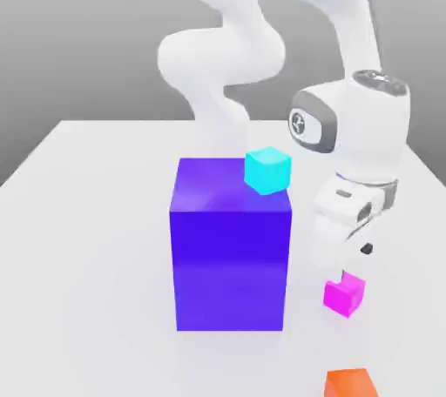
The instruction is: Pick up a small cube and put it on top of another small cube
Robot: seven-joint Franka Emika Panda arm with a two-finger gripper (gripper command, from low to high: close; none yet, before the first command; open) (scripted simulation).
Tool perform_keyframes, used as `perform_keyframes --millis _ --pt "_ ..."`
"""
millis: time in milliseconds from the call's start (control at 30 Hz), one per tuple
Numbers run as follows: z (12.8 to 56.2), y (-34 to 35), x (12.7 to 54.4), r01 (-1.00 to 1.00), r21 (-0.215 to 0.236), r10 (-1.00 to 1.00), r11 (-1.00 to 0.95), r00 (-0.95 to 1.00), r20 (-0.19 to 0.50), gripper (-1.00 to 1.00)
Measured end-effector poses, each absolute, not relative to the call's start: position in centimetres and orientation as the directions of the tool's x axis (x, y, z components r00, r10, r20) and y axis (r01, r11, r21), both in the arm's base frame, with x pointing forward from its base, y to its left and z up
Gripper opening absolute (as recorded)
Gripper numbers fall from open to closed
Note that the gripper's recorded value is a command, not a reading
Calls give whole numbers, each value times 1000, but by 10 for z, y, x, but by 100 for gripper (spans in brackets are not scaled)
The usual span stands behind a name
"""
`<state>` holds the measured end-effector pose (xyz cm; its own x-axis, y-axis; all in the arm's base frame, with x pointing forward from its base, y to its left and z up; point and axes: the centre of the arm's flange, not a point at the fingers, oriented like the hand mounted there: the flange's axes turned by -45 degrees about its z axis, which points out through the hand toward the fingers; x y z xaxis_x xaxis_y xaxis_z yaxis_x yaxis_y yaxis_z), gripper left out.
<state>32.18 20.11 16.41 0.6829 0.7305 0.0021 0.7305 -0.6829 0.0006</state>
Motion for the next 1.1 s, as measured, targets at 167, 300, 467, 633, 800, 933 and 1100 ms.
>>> perform_keyframes --millis 167,300,467,633,800,933,1100 --pt "129 200 320 731 -1 731 -682 682 0 -100" --pt "129 200 320 731 -1 731 -682 682 0 -100" --pt "152 201 321 731 0 731 -682 682 0 -100" --pt "191 206 329 742 1 742 -671 671 -1 -100" --pt "203 235 374 787 0 787 -616 616 -1 -100" --pt "212 259 411 823 0 823 -568 568 -1 -100" --pt "223 287 455 863 -1 863 -506 506 -1 -100"
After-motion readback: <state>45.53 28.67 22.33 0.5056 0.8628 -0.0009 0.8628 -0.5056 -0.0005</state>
